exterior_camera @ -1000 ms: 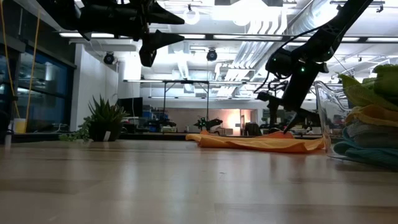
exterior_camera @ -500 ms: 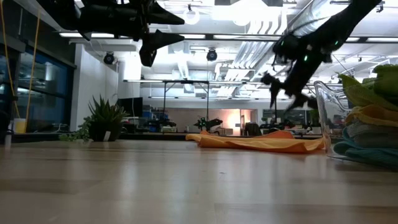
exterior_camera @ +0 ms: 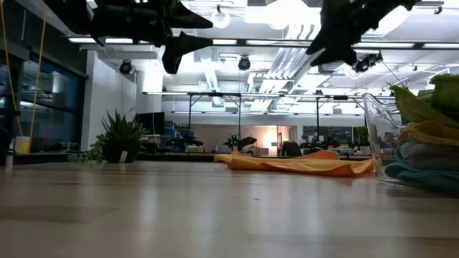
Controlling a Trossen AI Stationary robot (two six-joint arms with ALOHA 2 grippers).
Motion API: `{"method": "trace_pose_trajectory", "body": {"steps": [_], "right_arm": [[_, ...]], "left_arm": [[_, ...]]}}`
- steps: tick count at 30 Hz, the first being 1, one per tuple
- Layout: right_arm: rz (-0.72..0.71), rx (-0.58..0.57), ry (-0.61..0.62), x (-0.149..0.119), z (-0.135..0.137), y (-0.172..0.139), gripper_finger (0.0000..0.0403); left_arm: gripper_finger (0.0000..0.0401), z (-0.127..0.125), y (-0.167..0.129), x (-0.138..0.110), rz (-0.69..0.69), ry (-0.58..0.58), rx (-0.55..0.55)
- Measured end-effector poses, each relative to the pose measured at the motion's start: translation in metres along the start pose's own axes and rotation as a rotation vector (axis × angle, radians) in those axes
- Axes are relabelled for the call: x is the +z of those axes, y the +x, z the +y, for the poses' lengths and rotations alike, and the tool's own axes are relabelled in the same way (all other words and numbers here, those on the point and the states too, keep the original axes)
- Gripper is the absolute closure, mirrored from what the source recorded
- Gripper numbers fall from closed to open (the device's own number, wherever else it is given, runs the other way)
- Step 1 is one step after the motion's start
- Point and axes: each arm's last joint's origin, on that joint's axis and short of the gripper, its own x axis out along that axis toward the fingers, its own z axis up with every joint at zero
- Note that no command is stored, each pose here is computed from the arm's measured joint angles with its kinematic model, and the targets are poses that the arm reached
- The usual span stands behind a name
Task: Fold microfiber towels
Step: Fold the orange microfiber cloth
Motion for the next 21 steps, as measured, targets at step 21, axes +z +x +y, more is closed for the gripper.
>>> {"method": "trace_pose_trajectory", "body": {"steps": [21], "right_arm": [[0.925, -0.091, 0.074, -0.01, 0.058, 0.103, 0.0213]], "left_arm": [[0.0238, -0.003, 0.001, 0.006, -0.015, 0.053, -0.007]]}}
